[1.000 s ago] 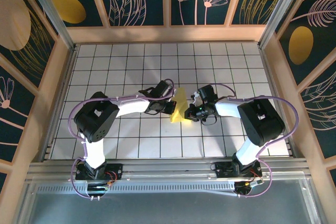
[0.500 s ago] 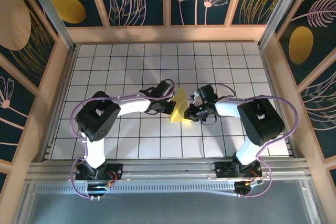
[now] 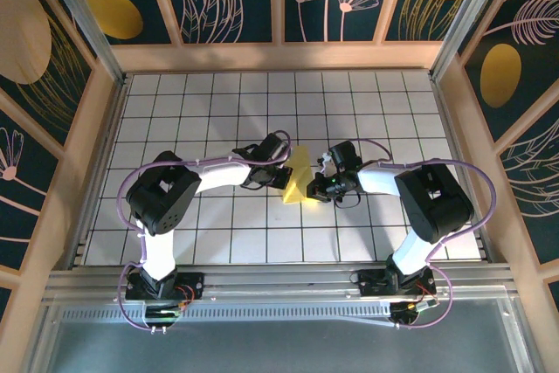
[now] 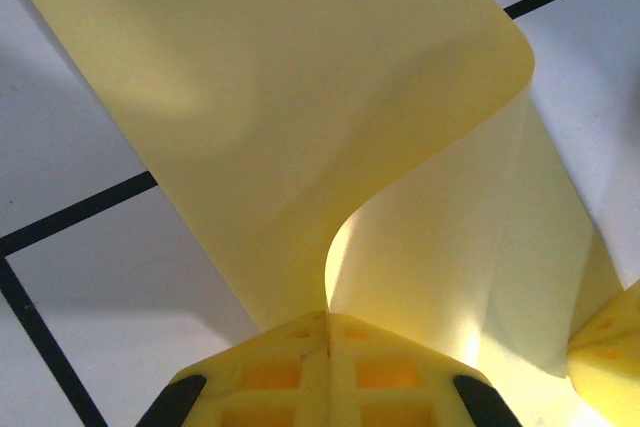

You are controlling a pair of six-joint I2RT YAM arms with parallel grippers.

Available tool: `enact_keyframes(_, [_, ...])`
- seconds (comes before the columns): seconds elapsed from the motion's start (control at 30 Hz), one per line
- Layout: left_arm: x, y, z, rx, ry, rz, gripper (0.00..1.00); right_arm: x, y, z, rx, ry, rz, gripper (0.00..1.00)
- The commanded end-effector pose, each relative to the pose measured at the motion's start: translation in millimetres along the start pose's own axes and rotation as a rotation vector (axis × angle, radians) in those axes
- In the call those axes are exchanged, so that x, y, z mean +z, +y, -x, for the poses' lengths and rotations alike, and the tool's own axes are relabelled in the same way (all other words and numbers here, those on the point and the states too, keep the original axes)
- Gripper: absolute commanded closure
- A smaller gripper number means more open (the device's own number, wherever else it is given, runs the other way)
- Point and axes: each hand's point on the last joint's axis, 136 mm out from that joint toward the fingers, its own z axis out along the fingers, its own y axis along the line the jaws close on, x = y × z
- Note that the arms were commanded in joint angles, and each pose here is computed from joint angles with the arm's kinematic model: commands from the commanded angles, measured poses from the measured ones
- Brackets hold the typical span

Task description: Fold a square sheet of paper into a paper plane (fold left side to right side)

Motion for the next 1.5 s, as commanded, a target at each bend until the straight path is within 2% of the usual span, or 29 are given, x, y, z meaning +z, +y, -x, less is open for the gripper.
enact_keyframes(0.0, [1.6,3.7,4.5,0.008,0.000,0.017,1.00,9.8,-26.3,-21.9,0.033,0.070,-0.101,1.00])
enact_keyframes(0.77, [15.9,5.2,-7.3,0.001,0.037,0.003,1.00,8.0,-19.0,-20.0,0.025,0.067,-0.076,1.00])
enact_keyframes(1.1, [19.5,11.9,-16.5,0.004,0.071,0.029,1.00,-18.3,28.5,10.3,-0.019,-0.036,0.094,1.00])
enact_keyframes(1.47, [22.7,13.0,-20.6,0.006,0.088,0.031,1.00,-6.7,49.5,49.5,-0.008,-0.134,0.163,1.00])
